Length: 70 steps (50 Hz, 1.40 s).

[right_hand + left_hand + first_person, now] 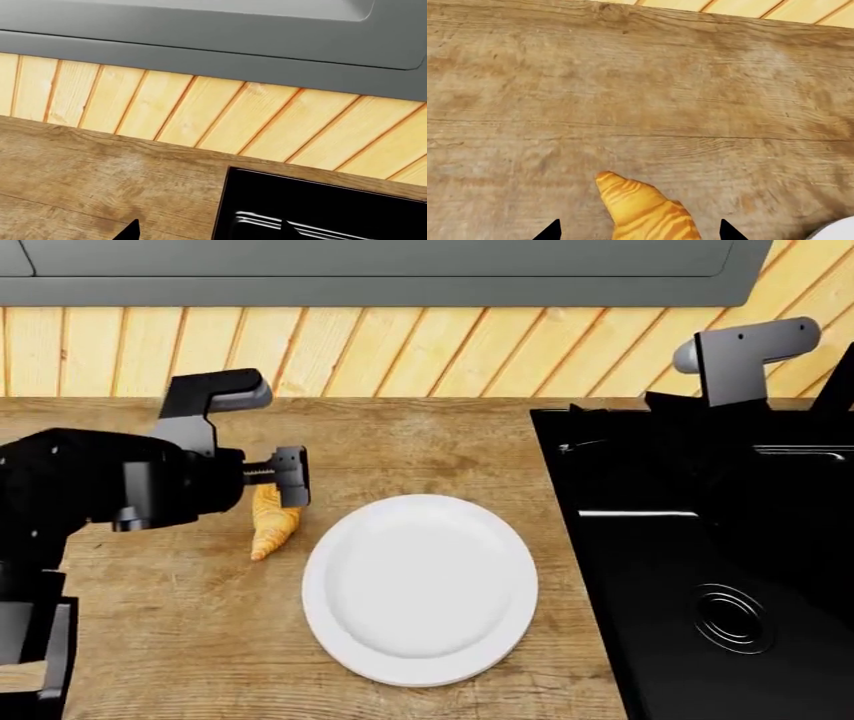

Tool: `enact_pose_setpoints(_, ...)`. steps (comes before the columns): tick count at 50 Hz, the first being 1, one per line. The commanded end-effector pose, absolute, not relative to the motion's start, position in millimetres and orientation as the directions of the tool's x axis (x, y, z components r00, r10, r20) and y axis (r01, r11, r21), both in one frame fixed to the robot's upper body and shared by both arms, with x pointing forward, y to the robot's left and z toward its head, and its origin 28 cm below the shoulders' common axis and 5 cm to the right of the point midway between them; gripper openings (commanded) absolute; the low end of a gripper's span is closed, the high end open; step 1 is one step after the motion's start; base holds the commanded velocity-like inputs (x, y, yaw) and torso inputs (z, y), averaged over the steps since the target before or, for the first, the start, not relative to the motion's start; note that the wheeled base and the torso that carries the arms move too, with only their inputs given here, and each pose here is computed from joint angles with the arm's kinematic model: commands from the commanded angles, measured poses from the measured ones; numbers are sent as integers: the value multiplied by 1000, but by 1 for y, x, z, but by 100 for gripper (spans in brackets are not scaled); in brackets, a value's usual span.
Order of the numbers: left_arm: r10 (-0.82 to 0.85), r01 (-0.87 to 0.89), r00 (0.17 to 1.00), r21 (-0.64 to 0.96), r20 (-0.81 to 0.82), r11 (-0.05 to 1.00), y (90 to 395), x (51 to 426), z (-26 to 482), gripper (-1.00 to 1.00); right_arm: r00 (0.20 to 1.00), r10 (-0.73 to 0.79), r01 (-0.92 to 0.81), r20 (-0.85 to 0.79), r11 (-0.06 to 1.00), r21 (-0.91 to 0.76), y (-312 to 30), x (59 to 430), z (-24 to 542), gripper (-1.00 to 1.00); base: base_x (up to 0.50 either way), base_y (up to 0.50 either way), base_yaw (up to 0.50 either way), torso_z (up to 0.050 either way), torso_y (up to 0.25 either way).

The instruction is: Place the pastries on the plates.

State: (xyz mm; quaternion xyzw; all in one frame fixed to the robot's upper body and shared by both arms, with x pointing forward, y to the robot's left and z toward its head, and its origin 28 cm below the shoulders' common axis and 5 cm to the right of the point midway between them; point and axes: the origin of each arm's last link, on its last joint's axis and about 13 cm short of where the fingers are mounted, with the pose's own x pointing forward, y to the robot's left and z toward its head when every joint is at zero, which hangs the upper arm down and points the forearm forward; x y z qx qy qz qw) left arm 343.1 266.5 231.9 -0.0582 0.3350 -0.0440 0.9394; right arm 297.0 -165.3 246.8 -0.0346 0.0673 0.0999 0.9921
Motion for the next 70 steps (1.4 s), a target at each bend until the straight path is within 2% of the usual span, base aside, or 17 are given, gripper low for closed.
enact_pose_setpoints(1,-125,20,749,-166,-651,986,268,352,218,100,972,192,-202,-134,977,-63,-165,297,249,100,0,0,0,0,0)
enact_pose_setpoints(29,-170,21,696,-216,-697,976,266,355,194,100,973,187,-196,-133,979,-59,-167,296,248,100,0,0,0,0,0)
enact_pose_setpoints(30,-161,14,703,-214,-693,977,265,355,194,-100,973,187,-196,-133,979,-59,-167,296,248,100,0,0,0,0,0)
enact_pose_setpoints(46,-137,-1,741,-205,-658,979,267,354,210,-100,975,183,-191,-127,980,-53,-168,295,249,100,0,0,0,0,0)
enact_pose_setpoints(61,-136,39,810,-179,-570,983,270,347,248,-100,976,186,-192,-111,980,-46,-168,295,256,100,0,0,0,0,0)
enact_pose_setpoints(70,-266,242,816,-116,-513,963,256,329,277,-100,974,207,-213,-95,976,-47,-166,296,261,100,0,0,0,0,0)
